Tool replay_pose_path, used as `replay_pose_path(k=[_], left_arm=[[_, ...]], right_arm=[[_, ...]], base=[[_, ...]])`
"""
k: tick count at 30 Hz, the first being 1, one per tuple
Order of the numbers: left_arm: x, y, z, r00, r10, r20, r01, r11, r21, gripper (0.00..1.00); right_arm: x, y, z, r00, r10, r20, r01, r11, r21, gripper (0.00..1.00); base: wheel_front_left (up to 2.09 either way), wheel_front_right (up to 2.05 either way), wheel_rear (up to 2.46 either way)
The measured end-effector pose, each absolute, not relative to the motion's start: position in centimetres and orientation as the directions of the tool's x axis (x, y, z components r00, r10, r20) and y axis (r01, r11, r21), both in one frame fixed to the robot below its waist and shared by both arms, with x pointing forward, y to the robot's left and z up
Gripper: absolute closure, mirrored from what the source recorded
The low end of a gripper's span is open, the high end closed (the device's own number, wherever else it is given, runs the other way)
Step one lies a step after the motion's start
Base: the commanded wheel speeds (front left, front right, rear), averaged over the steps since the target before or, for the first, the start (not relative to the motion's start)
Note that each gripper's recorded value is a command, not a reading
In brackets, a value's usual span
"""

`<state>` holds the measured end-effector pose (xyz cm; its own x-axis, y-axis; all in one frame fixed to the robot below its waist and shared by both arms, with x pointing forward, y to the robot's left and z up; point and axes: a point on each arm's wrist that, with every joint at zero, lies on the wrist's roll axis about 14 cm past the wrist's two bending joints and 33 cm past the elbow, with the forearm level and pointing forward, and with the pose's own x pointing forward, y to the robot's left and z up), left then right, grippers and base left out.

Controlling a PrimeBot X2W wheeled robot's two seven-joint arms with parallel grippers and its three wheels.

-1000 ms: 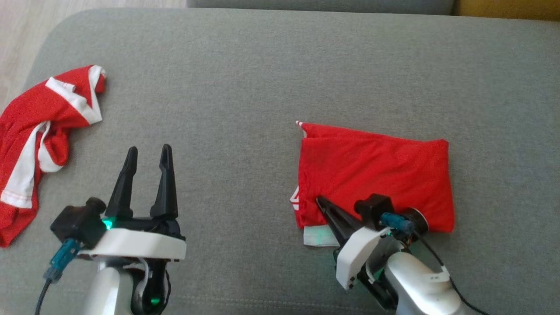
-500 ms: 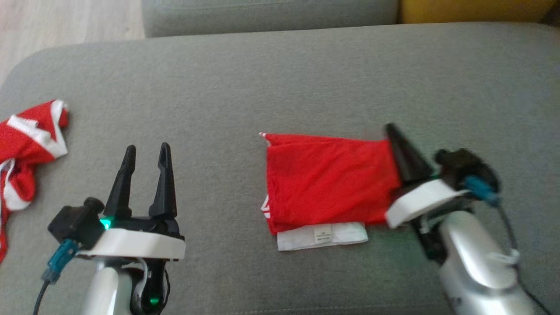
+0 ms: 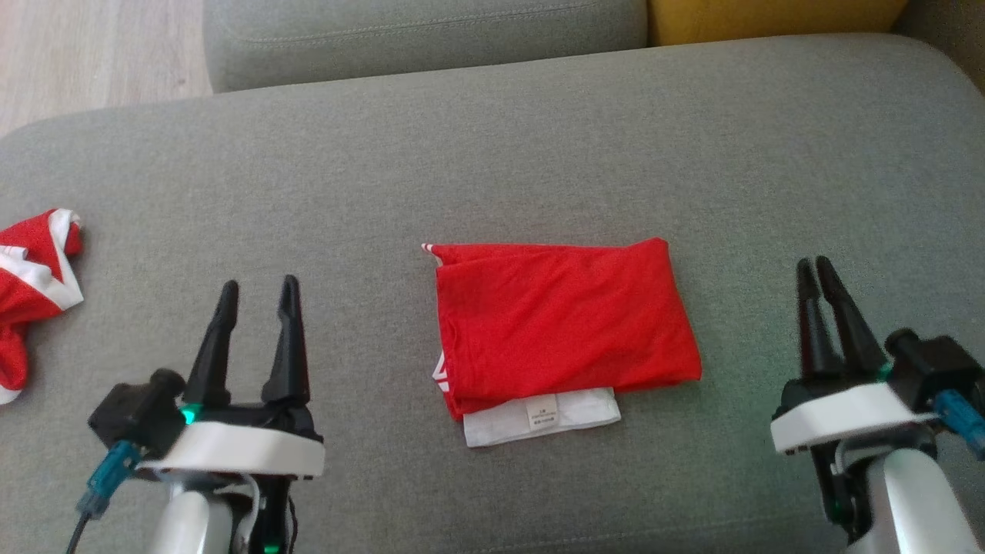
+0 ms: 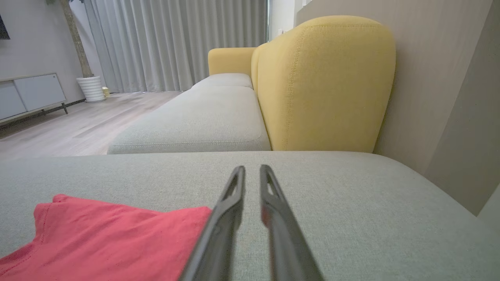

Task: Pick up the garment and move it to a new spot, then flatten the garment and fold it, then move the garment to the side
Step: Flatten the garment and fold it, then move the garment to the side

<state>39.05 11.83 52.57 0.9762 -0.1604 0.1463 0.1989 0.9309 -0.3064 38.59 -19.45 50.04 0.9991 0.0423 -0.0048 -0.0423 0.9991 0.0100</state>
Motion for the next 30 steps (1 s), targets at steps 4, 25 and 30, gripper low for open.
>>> replay_pose_path(k=[4,25,30], left_arm=[[39.0,12.4,52.1,0.982,-0.137,0.129,0.171,0.937,-0.306,0.00],[39.4,12.7,50.1,0.988,-0.138,0.075,0.154,0.944,-0.291,0.00],[39.6,13.1,49.4,0.990,-0.128,0.054,0.139,0.945,-0.297,0.00]], right_arm=[[37.9,-19.4,49.5,0.999,0.033,-0.017,-0.033,0.999,0.019,0.00],[38.0,-15.2,43.6,0.960,0.143,-0.239,-0.106,0.981,0.162,0.00],[38.5,-14.3,40.3,0.918,0.170,-0.357,-0.091,0.969,0.228,0.00]], base=[[0.00,0.00,0.00],[0.00,0.00,0.00],[0.00,0.00,0.00]])
